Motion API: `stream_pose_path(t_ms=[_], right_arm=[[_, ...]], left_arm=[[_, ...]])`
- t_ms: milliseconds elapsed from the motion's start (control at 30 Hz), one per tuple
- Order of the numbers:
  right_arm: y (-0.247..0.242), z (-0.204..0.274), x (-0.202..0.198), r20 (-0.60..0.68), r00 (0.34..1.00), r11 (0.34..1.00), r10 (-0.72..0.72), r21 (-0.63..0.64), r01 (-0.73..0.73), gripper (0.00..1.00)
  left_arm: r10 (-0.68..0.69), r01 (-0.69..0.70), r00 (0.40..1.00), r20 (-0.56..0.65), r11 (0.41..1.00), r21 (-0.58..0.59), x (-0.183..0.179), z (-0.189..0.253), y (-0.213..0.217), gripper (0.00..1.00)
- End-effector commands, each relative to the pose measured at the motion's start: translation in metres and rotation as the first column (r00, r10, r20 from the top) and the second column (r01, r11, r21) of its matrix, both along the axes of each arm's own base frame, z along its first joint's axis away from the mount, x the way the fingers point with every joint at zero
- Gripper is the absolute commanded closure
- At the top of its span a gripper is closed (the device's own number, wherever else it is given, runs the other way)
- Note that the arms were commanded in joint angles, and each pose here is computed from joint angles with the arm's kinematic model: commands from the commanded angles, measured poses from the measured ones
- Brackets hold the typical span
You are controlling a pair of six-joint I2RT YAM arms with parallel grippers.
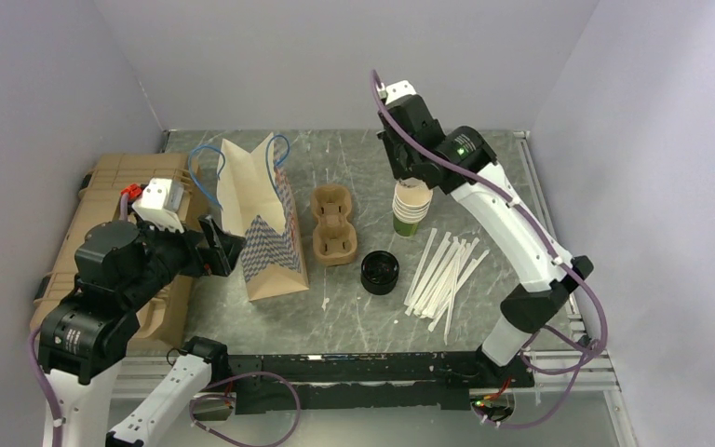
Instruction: Pack the takeout coffee
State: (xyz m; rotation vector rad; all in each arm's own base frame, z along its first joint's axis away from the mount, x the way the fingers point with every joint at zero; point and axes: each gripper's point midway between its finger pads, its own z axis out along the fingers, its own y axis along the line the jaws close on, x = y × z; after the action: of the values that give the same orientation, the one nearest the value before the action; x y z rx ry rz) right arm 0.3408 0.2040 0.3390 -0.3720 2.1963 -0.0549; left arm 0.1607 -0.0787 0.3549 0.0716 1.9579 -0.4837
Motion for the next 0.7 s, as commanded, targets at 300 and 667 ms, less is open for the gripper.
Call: stream_pose_path(t_ms=[300,667], right_arm=[[0.051,0.04,-0.124,0.08,0.909,0.903,0.409,0.109,-0.416,1.0],[0.094,-0.032,-0.225,-0.069,0.739,0.742,0.67,0.032,-0.67,1.0]], left_arm=[[0.027,-0.028,1.0,0.011,1.0,0.015,-0.001,0.002,0.006,0.01],[0.082,-0.083,0.996,-0.037,0.996,-0.021,-0.003,-0.003,0.01,0.01]])
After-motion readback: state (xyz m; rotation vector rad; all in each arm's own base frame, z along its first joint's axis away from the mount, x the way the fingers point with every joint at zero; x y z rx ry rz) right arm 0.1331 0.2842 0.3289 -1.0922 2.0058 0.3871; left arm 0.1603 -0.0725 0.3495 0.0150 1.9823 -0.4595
